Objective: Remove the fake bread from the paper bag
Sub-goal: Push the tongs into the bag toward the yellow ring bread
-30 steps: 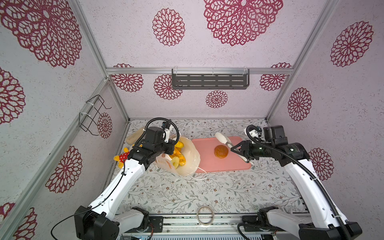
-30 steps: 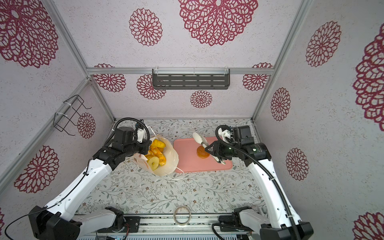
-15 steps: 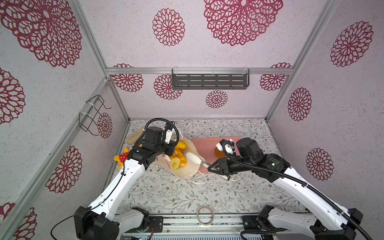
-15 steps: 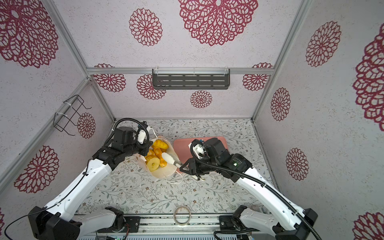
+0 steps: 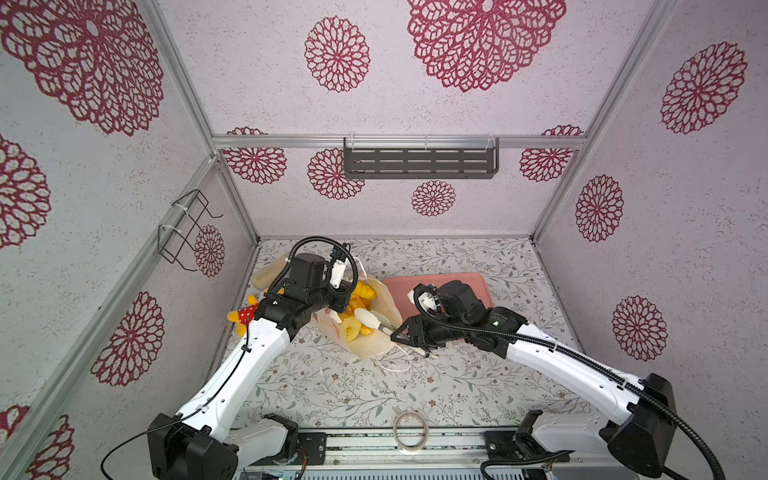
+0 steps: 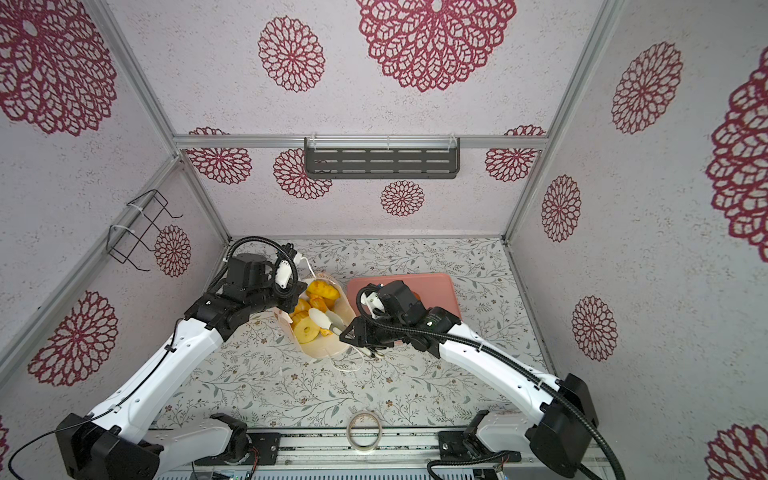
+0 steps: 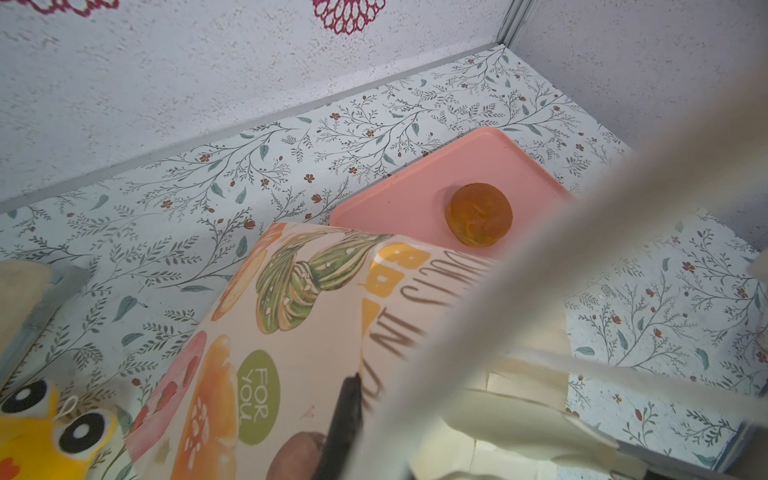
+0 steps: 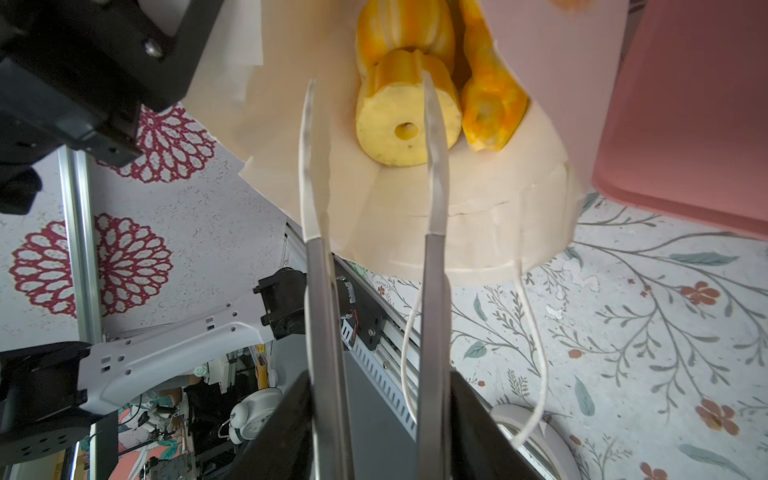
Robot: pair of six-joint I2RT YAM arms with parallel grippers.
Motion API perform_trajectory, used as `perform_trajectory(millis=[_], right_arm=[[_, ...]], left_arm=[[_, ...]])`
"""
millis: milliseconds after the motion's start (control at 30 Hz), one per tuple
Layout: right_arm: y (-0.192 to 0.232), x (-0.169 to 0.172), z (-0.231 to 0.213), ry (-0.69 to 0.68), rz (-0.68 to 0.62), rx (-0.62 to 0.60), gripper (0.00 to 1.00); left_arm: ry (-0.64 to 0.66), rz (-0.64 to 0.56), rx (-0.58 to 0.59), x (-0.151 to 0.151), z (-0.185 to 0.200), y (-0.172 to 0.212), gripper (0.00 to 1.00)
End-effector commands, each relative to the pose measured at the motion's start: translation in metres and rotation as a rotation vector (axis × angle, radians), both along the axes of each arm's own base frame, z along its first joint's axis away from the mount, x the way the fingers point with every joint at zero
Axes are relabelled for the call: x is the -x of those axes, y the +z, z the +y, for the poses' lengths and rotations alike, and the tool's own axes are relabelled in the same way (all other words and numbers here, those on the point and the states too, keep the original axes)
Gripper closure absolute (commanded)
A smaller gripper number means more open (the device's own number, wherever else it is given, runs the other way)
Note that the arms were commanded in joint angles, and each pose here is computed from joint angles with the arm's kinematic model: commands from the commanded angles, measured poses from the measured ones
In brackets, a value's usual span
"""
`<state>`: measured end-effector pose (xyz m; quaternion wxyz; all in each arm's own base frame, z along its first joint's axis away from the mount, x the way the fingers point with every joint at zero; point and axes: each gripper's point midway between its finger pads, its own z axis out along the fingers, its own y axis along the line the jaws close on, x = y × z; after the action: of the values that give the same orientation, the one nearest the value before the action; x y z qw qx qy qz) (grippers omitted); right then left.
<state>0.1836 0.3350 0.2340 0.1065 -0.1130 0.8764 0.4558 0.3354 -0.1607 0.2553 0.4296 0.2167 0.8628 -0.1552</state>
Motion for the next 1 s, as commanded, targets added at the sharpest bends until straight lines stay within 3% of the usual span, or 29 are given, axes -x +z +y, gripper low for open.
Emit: perform_trajectory(millis=[0, 267, 533, 967], right_arm=[[0.029, -0.009, 0.015, -0.008, -0.064, -0.086, 0.48], [0.015, -0.014, 0.018, 0.005, -0.08, -0.001, 0.46], [-0.006, -0.01, 0.016, 0.151, -0.135, 0.128, 0.45], [-0.017, -0.017, 0.019, 0.161, -0.14, 0.182, 0.41]], left_arm=[[-0.021, -0.065, 0.025, 0.002, -0.002, 0.017, 1.0], [-0.022, -0.084, 0.035, 0.003, -0.002, 0.022, 1.0], [-0.036, -0.083, 0.043, 0.003, -0.005, 0.023, 1.0], [-0.037, -0.075, 0.056, 0.003, -0.007, 0.023, 1.0]])
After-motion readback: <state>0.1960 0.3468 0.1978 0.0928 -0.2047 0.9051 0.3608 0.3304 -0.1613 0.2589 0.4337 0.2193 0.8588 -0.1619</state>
